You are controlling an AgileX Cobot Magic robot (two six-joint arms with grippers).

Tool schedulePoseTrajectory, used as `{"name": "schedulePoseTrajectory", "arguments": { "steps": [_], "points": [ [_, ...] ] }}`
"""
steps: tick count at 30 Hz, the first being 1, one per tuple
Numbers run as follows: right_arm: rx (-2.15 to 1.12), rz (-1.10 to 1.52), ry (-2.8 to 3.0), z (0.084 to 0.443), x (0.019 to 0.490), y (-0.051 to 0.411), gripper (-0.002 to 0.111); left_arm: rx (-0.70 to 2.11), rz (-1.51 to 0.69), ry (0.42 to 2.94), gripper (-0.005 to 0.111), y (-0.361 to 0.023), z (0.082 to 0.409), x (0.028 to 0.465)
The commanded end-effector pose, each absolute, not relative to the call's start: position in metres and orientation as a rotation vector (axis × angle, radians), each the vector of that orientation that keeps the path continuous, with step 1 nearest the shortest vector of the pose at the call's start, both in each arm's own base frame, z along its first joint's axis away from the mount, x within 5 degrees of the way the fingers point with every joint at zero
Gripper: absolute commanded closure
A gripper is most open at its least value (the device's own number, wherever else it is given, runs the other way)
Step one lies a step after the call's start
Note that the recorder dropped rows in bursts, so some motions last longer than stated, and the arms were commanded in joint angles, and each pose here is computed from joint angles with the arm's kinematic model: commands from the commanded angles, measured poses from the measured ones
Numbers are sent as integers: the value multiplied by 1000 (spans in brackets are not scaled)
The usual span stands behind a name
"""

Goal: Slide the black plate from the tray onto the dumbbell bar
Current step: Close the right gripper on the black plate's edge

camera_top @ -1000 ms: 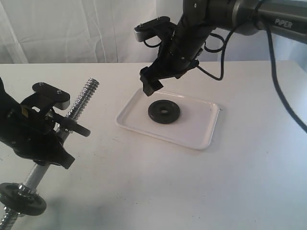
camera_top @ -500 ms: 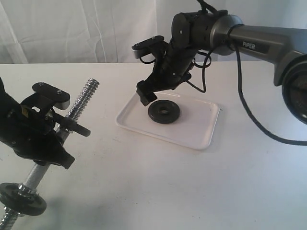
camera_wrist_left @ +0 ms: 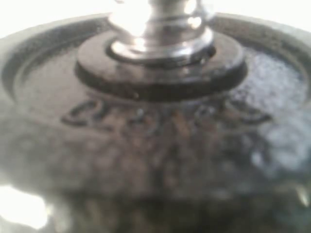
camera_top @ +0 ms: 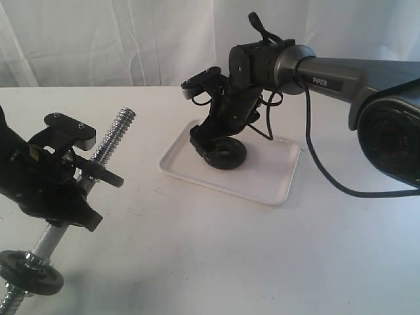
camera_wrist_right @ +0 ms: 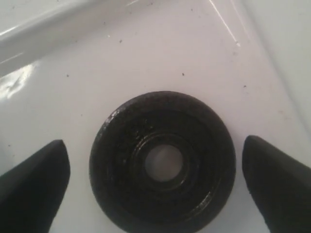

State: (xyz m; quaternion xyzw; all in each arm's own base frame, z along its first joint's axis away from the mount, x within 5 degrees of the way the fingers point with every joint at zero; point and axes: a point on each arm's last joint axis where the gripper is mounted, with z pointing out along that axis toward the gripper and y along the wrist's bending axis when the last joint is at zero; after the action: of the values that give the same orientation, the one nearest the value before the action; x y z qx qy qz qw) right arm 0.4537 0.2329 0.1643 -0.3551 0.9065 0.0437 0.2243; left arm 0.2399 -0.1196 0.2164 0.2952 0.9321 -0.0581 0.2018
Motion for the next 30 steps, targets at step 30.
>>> {"name": "schedulePoseTrajectory", "arguments": {
  "steps": [30],
  "points": [
    [-946, 43, 2564, 150, 460, 231, 19, 746, -198, 2462, 107, -122, 241, 245]
  ]
}}
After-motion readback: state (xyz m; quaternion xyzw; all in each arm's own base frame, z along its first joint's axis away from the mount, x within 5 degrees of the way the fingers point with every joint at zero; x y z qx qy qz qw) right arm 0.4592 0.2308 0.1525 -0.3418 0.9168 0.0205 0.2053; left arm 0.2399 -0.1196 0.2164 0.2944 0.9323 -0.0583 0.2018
